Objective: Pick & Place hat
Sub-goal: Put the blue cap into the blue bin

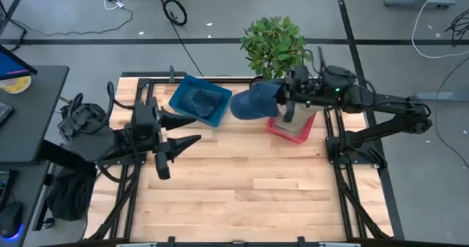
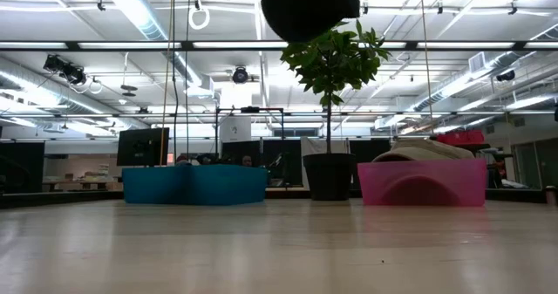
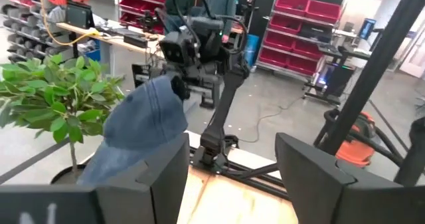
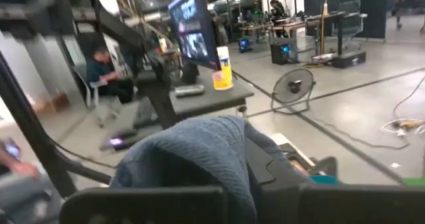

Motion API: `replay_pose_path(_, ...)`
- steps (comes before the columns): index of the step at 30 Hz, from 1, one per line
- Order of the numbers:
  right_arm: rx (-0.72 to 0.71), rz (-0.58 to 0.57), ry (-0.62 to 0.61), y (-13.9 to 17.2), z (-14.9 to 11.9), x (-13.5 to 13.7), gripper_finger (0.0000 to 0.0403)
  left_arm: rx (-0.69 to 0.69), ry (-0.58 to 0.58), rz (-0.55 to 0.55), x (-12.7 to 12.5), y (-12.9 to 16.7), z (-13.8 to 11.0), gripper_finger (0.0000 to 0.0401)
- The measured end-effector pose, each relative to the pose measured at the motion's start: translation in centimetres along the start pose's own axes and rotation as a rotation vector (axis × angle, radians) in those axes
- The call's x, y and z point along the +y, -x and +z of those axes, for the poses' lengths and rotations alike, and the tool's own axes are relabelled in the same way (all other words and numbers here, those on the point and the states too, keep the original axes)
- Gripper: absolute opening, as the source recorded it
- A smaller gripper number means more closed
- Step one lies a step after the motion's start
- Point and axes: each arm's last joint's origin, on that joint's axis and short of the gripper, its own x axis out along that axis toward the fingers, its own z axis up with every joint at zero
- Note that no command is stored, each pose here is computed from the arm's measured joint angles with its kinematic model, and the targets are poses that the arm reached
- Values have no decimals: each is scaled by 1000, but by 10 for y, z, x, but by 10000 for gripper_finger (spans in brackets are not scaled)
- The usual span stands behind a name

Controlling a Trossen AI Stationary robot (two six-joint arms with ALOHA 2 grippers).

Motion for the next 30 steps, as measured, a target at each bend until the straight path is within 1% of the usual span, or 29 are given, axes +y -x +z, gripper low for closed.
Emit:
replay_pose_path(2, 20, 4, 55, -8, -5, 1, 1, -3, 0, 10, 2, -2, 1, 223)
replay_pose_path(8, 45, 72, 309, -41, -27, 18, 1, -35, 42, 20, 4, -6, 6, 220)
replay_pose_path(10, 54, 48, 352, -50, -34, 21, 1, -40, 48, 18, 4, -7, 7, 220)
replay_pose_path(14, 82, -76, 368, -65, -46, 18, 1, -47, 56, 26, 5, -8, 8, 220)
replay_pose_path(17, 82, -140, 369, -78, -54, 12, 1, -50, 57, 31, 5, -9, 8, 220)
replay_pose_path(23, 80, -178, 377, -103, -70, -1, 1, -78, 85, 62, 10, -17, 13, 220)
replay_pose_path(27, 113, -217, 394, -115, -81, -13, 1, -115, 131, 60, 14, -22, 20, 220)
replay_pose_path(30, 132, -250, 389, -123, -89, -24, 1, -116, 132, 61, 17, -26, 21, 220)
